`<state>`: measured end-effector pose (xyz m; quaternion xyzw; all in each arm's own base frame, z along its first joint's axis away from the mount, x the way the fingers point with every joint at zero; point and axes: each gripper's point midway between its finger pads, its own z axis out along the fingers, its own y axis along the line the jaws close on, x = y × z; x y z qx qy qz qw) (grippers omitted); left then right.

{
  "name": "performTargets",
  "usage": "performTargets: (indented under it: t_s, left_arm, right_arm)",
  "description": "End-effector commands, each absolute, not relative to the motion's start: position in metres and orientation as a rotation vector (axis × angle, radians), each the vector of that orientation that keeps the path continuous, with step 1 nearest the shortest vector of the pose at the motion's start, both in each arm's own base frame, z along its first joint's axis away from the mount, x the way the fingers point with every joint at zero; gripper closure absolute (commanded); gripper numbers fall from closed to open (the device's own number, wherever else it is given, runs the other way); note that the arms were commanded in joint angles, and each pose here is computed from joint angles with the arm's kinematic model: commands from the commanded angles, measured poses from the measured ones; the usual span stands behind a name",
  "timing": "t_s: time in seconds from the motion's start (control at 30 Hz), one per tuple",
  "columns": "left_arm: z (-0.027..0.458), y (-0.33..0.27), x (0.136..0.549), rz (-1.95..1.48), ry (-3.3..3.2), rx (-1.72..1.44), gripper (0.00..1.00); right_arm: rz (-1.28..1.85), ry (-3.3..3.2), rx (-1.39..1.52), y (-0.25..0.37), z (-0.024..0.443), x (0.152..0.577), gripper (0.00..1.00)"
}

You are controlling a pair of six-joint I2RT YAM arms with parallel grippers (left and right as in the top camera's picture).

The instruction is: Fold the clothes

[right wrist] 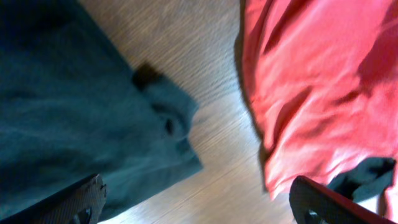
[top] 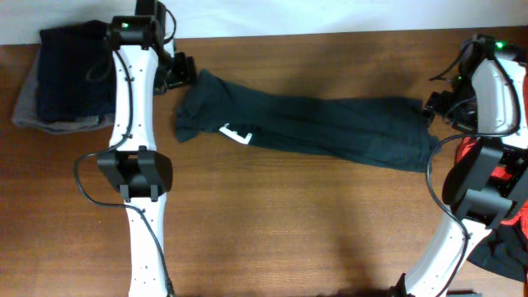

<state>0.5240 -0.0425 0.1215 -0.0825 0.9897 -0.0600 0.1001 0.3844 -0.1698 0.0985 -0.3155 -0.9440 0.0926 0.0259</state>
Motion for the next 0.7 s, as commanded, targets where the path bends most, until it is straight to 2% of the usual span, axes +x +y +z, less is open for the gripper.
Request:
performTargets:
  t_s: [0.0, 0.17, 0.3, 0.67]
  left_arm:
    - [0.126, -0.07, 0.529, -0.244, 2.9, -0.077, 0.01]
    - [0.128, -0.076, 0.538, -0.246, 2.859, -0.058, 0.01]
    - [0.129, -0.077, 0.54, -0.247, 2.848, -0.057, 0.01]
    - [0.129, -0.077, 0.54, -0.247, 2.848, -0.057, 0.01]
  right_arm:
    - [0.189, -3.005, -0.782, -0.189, 0.104, 0.383, 0.01]
    - [-0.294, -3.108, -0.547, -0.173, 0.095, 0.392, 0.01]
    - [-0.523, -3.186, -0.372, -0.166, 0.1, 0.399, 0.01]
    - [-0.73, -3.143, -0.318, -0.159, 0.063, 0.409, 0.01]
